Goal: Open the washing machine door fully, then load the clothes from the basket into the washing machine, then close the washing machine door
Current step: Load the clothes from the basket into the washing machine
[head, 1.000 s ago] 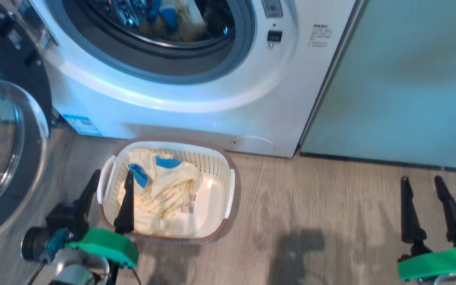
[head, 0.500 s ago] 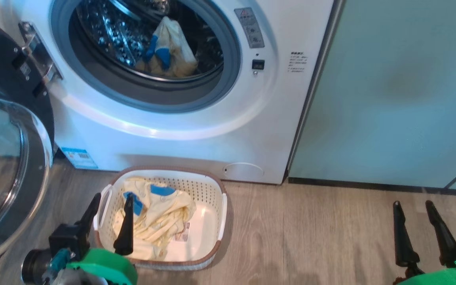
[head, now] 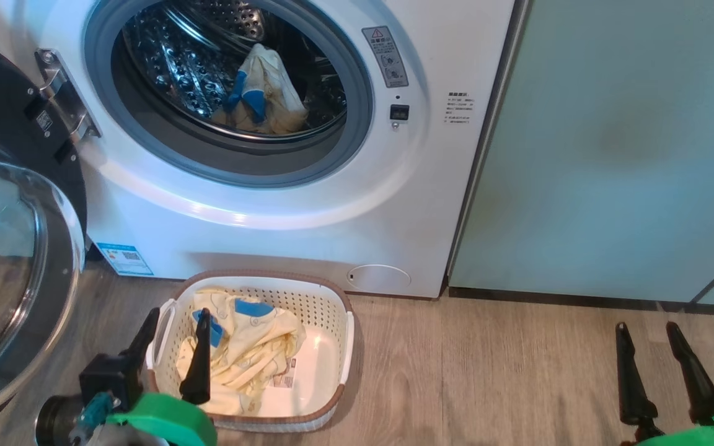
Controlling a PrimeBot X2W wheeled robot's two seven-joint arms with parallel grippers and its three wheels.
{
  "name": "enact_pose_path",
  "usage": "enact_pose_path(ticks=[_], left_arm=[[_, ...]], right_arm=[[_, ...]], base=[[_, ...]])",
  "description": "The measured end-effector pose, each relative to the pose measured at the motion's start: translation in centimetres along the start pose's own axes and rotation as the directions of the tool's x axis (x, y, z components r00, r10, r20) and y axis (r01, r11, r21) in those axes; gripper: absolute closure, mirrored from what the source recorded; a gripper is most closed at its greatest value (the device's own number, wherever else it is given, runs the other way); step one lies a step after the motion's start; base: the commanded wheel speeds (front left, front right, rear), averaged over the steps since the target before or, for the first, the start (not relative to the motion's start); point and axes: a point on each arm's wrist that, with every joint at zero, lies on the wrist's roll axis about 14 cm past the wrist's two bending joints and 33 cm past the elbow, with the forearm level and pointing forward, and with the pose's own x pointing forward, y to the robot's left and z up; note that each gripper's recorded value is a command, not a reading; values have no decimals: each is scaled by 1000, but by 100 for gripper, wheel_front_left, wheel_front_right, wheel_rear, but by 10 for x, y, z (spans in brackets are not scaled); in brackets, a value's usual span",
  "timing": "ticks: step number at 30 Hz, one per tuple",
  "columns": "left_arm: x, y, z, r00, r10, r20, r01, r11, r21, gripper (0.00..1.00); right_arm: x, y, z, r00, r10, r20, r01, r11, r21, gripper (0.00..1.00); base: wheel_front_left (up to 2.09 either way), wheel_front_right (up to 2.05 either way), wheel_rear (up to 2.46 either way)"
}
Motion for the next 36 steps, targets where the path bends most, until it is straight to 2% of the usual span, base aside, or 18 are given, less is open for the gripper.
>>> enact_pose_path(ticks=[24, 31, 36], left_arm=[[4, -5, -20, 998, -14, -65, 14, 1000, -9, 0], [18, -11, -57, 980, -53, -190, 48, 998, -28, 0], [37, -23, -98, 948, -104, -300, 88, 994, -66, 0]], right_arm=[[2, -2, -10, 999, -8, -35, 9, 1000, 3, 0], [8, -6, -23, 997, -19, -75, 19, 1000, 6, 0], [25, -10, -32, 995, -28, -94, 28, 1000, 6, 0]], base=[[0, 0, 0], [0, 0, 0], [0, 0, 0]])
